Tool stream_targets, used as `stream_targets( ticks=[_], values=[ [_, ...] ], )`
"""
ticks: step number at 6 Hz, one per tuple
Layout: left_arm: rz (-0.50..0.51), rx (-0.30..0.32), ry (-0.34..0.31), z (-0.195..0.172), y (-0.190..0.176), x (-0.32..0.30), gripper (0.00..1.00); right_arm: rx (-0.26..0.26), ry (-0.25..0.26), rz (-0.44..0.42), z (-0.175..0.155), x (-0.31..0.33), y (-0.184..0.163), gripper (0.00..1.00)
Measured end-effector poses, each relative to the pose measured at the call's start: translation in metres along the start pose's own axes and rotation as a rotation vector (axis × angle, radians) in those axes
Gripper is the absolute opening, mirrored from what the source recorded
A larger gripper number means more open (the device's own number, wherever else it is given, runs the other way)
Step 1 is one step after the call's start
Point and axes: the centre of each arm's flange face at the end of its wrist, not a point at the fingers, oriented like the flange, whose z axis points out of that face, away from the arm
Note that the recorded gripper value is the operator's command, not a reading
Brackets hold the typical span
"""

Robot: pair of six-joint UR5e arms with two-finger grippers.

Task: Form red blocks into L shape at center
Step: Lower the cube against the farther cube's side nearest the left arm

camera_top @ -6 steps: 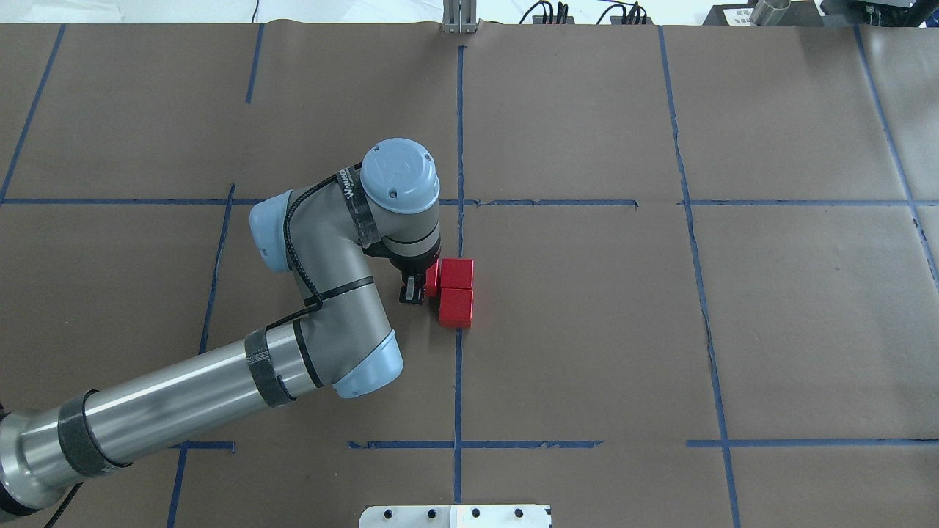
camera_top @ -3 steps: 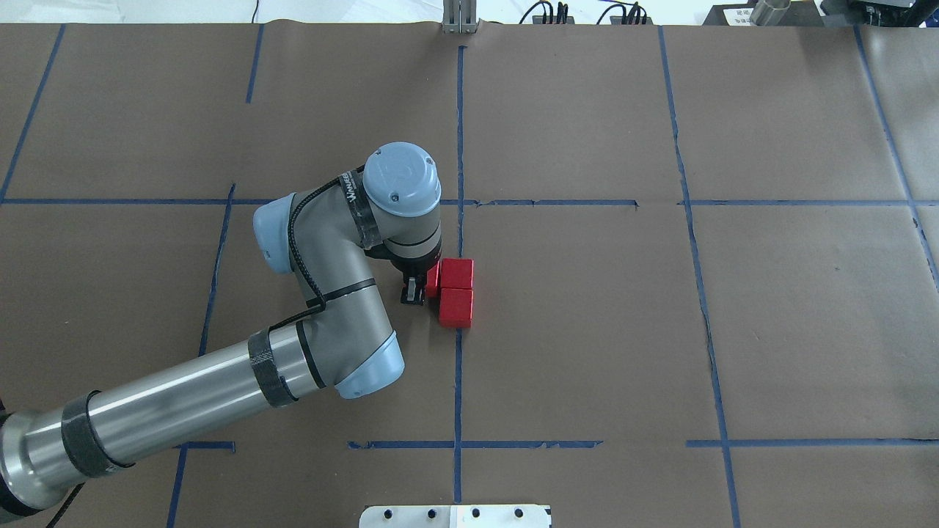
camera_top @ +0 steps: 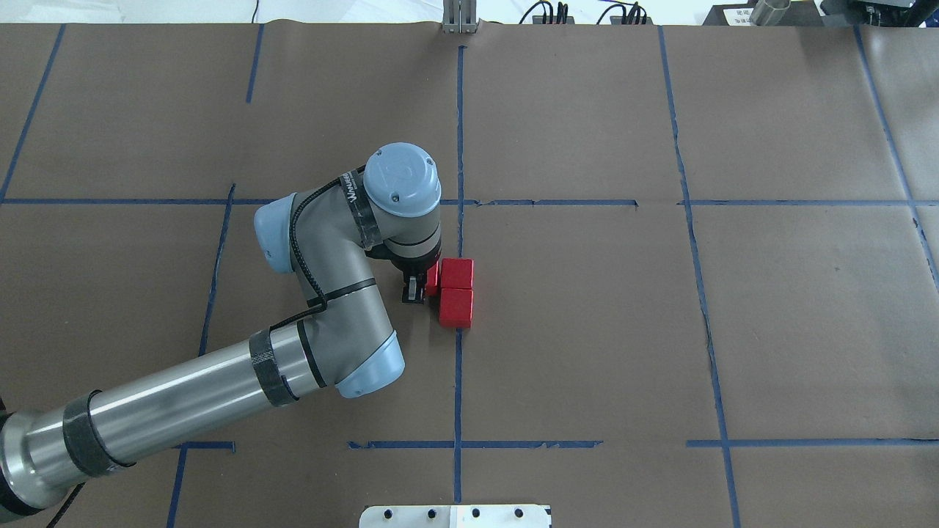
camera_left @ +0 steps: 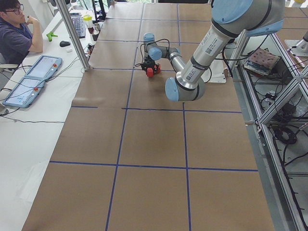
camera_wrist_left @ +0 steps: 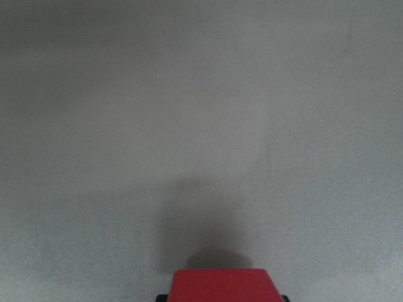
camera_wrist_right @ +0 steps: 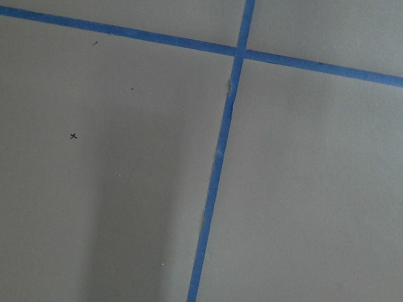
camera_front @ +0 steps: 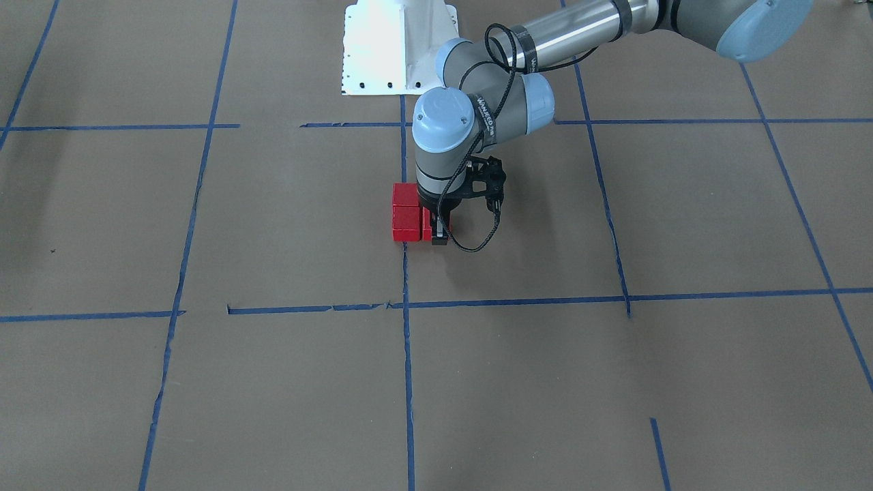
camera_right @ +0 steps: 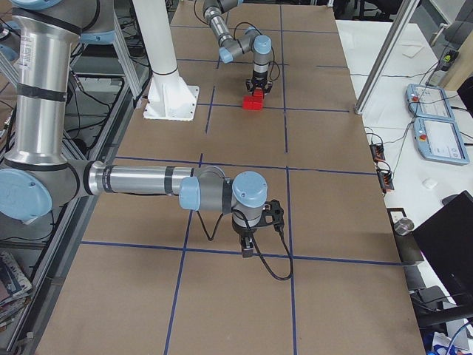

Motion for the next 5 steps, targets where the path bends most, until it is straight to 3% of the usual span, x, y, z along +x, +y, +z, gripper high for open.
stream_targets(
  ticks=[5],
  values=[
    [-0.003, -0.012, 0.006, 0.0042, 0.0007, 0.0022, 0.22, 0.003, -0.001, -0.003, -0.0008, -0.0009, -0.0004, 1.0]
  ],
)
